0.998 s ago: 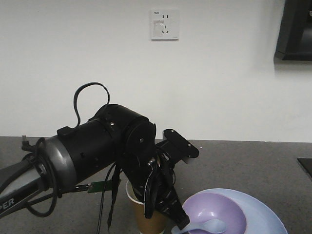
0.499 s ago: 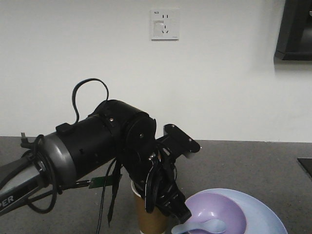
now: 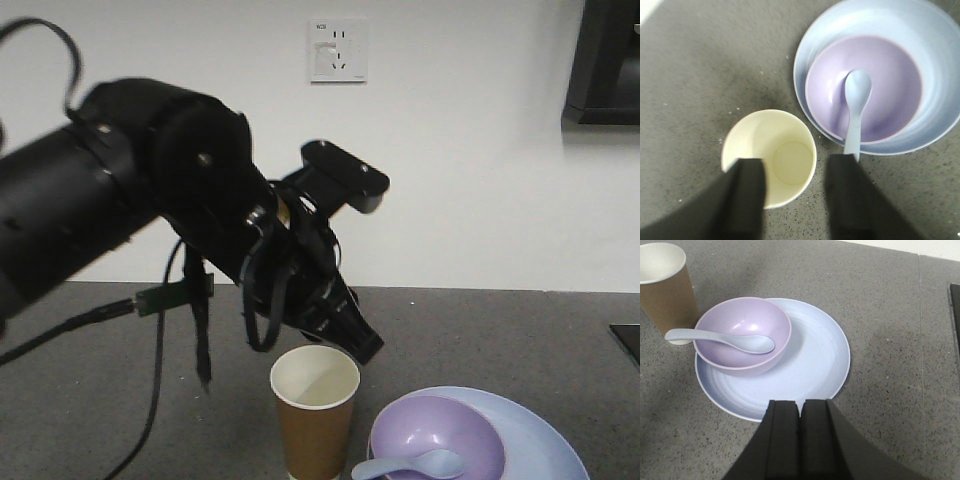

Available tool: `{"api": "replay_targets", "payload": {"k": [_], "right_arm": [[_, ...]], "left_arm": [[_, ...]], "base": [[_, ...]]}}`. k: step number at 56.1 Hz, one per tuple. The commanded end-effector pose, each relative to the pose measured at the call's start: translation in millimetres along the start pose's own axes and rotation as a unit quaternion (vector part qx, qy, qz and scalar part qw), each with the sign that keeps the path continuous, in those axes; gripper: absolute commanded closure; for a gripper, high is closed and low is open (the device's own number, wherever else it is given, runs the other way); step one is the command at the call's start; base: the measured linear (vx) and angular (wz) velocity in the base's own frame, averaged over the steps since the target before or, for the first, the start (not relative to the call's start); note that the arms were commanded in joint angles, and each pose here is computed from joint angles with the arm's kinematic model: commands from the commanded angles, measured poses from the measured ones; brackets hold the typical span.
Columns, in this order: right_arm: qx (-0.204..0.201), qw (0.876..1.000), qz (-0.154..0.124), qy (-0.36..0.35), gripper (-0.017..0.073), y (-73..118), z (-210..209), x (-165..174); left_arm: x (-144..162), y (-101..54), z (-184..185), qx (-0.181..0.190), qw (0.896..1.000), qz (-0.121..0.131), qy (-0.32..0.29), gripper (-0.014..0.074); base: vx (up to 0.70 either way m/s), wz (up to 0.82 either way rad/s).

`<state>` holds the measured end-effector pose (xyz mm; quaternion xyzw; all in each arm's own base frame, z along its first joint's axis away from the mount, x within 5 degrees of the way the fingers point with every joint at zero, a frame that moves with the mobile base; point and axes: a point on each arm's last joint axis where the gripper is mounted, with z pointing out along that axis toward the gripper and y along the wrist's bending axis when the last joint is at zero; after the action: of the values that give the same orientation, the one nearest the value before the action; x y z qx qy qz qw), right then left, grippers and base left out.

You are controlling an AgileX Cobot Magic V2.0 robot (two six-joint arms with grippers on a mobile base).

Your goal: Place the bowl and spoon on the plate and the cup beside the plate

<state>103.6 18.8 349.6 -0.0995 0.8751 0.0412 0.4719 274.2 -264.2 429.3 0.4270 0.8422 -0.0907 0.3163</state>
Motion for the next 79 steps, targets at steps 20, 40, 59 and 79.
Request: {"api": "replay_targets", "payload": {"k": [20,40,59,79], "right_arm": [[0.023,0.983,-0.033,-0.182,0.0568,1.9,-55.4,-8.4],[0.031,0.964,-0.042,-0.259,0.0568,6.1,-67.4,40.4],[0.024,0.97,-0.038,-0.239,0.0568,7.0,-64.4,45.5],[0.024,0.97,-0.038,-0.239,0.0568,7.0,-64.4,45.5]], "left_arm": [[89.8,-11.9,-105.6,-0.045,0.983,-0.021,-0.177,0.06],[221.1,-37.3,-102.3,-0.021,0.932,-0.112,-0.343,0.06],[238.4,-40.3,-103.0,-0.021,0.931,-0.112,-0.346,0.06],[238.6,-40.3,-102.5,-0.021,0.931,-0.112,-0.346,0.06]], "base": [[0.0,0.0],[0.0,0.0],[0.0,0.0],[0.0,0.0]]}}
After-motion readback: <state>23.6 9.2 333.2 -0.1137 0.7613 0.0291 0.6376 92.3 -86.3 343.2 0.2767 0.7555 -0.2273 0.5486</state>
